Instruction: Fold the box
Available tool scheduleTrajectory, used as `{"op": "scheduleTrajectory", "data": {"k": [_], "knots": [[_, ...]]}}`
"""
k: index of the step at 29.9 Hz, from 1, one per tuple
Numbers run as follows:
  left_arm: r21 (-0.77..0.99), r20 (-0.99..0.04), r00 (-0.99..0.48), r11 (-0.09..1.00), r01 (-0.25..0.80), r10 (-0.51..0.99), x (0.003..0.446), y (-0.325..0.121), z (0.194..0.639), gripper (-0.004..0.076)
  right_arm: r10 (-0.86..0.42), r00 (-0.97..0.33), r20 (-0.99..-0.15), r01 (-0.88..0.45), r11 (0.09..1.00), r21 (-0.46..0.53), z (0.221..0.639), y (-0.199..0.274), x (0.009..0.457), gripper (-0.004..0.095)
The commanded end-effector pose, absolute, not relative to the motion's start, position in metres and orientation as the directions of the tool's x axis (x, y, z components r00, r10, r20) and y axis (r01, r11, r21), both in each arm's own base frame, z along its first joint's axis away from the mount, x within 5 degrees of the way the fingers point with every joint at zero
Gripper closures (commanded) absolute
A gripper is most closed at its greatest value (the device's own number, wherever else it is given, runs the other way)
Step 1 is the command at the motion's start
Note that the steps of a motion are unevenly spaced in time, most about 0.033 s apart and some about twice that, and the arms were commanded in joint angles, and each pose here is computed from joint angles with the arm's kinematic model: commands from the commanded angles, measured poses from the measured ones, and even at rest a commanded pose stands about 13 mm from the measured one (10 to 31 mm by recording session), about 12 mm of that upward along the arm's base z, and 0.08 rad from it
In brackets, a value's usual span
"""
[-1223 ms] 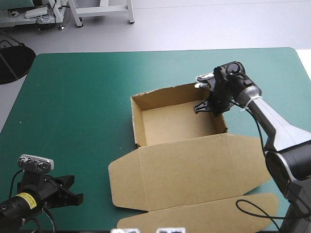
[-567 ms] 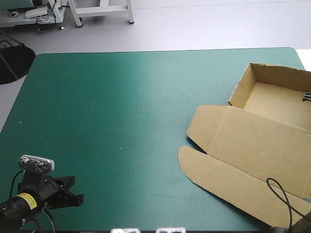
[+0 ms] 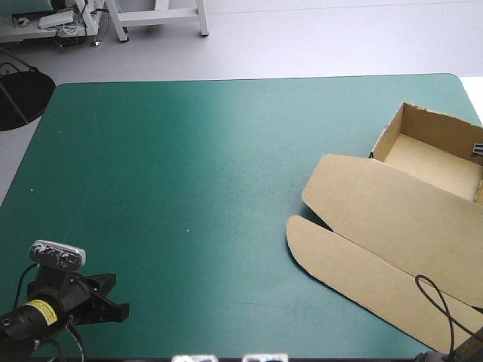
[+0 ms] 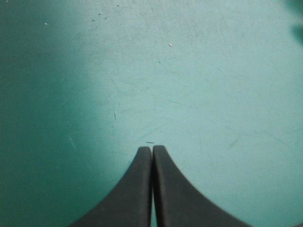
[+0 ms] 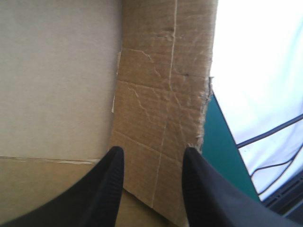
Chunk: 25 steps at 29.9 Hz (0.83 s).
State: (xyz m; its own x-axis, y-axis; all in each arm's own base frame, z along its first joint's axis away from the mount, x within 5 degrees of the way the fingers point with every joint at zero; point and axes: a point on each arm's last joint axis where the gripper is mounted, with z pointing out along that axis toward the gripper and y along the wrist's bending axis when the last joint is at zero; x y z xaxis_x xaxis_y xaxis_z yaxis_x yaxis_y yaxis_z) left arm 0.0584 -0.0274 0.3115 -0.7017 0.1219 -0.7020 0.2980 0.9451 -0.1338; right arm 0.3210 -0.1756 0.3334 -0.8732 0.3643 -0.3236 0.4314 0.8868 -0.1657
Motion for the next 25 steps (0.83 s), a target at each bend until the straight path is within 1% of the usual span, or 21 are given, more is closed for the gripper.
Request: {"op": "scheduleTrajectory", "data": {"k": [1, 3, 7, 8, 10, 11, 13, 16, 18, 20, 22, 25], "knots": [[-0.118, -0.751, -0.648, 0.94, 0.319, 0.126, 0.062, -0.029, 0.321, 0.0733, 0.351, -0.825, -0.444, 0.434, 0.895, -0.098, 0.378, -0.161, 0.303, 0.0532], [-0.101, -0.753, -0.644, 0.944, 0.315, 0.135, 0.063, -0.027, 0.321, 0.0733, 0.327, -0.811, -0.486, 0.401, 0.915, -0.052, 0.394, -0.151, 0.295, 0.0532], [-0.089, -0.754, -0.641, 0.946, 0.312, 0.141, 0.063, -0.026, 0.321, 0.0733, 0.31, -0.746, -0.59, 0.324, 0.942, 0.084, 0.429, -0.123, 0.273, 0.0534], [-0.089, -0.756, -0.64, 0.946, 0.312, 0.14, 0.063, -0.026, 0.321, 0.0733, 0.3, -0.726, -0.619, 0.279, 0.951, 0.133, 0.438, -0.113, 0.266, 0.0534], [-0.081, -0.768, -0.625, 0.947, 0.311, 0.14, 0.062, -0.025, 0.322, 0.0733, 0.27, -0.69, -0.672, 0.207, 0.963, 0.174, 0.455, -0.097, 0.251, 0.0537], [-0.069, -0.78, -0.609, 0.949, 0.309, 0.142, 0.062, -0.024, 0.322, 0.0733, 0.252, -0.665, -0.703, 0.162, 0.968, 0.194, 0.465, -0.085, 0.239, 0.0563], [-0.051, -0.801, -0.581, 0.951, 0.305, 0.144, 0.062, -0.022, 0.32, 0.0733, 0.207, -0.638, -0.742, 0.108, 0.978, 0.181, 0.477, -0.069, 0.222, 0.063], [-0.044, -0.812, -0.566, 0.951, 0.305, 0.144, 0.06, -0.021, 0.312, 0.0733, 0.099, -0.592, -0.8, 0.003, 0.993, 0.121, 0.491, -0.038, 0.187, 0.0804], [-0.054, -0.802, -0.579, 0.95, 0.309, 0.143, 0.057, -0.021, 0.301, 0.0733, 0.027, -0.565, -0.825, -0.066, 0.995, 0.078, 0.494, -0.02, 0.162, 0.0893], [-0.054, -0.796, -0.586, 0.947, 0.316, 0.15, 0.054, -0.02, 0.292, 0.0733, -0.012, -0.551, -0.834, -0.113, 0.992, 0.06, 0.49, -0.007, 0.143, 0.0925], [-0.047, -0.793, -0.588, 0.946, 0.321, 0.16, 0.052, -0.019, 0.282, 0.0733, -0.04, -0.547, -0.836, -0.161, 0.985, 0.058, 0.481, 0.004, 0.124, 0.0925], [-0.032, -0.823, -0.543, 0.941, 0.336, 0.166, 0.049, -0.018, 0.286, 0.0733, -0.067, -0.559, -0.826, -0.204, 0.977, 0.059, 0.46, 0.013, 0.104, 0.0925]]}}
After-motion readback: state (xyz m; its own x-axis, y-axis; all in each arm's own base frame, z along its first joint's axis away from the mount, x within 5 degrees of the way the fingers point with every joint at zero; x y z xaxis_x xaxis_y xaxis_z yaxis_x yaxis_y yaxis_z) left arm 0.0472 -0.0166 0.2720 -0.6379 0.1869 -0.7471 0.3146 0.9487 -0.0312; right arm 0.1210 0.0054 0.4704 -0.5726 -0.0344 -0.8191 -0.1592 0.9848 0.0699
